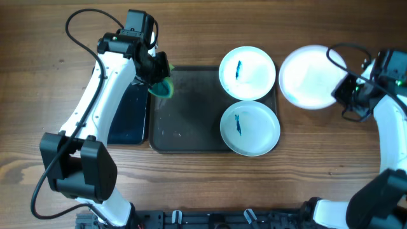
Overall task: Clean dirty plates on tray and stack at the side
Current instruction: 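Carry the plate right and set it on the table, then move right gripper back and grip the lower-right plate rim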
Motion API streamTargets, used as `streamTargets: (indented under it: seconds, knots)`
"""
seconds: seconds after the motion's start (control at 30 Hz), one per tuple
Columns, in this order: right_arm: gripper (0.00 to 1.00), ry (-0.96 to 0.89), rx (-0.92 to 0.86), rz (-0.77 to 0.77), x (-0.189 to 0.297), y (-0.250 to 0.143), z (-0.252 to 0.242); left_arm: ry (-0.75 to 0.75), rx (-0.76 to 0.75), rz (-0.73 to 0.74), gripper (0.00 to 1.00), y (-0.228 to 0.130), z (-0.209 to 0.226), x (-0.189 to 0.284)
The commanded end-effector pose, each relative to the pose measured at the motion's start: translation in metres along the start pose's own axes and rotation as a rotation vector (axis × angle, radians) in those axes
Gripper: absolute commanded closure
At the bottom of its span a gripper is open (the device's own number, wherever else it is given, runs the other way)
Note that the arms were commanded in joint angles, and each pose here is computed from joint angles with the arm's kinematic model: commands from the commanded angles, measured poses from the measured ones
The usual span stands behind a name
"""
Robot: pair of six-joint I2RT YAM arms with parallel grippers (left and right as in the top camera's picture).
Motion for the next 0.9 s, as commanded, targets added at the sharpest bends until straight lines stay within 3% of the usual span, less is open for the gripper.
streamTargets:
  seconds: [0.0,0.27,0.43,0.7,0.87]
  knots:
    - [0.96,-0.029,-0.023,0.058,-0.033,-0.017,-0.019,-0.006,0.007,0.0,0.96,0.001,-0.002,-0.001]
    - [0.95,-0.05,-0.038,0.162,-0.077,-0.033,-0.03,-0.006,0.006,0.0,0.96,0.001,-0.002,-0.001]
    - [0.82,-0.033,-0.015,0.179,-0.078,-0.034,-0.029,-0.006,0.006,0.0,0.96,0.001,-0.002,-0.001]
    - [0.76,0.148,0.128,0.162,-0.001,-0.015,0.013,-0.006,0.006,0.0,0.96,0.001,-0.002,-0.001]
    - [0.72,0.275,0.254,0.241,0.027,-0.047,0.052,0.01,0.006,-0.01,0.96,0.002,0.0,-0.001]
Point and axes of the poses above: each gripper's point midway between its finger pads, its own x axis back along the fingers, its own z axis along the line the jaws close on, y = z × x, the point moved 6 cm from there along x, back along the fingers, and after that the axes turned 6 degrees about x, right-handed, at the moved point
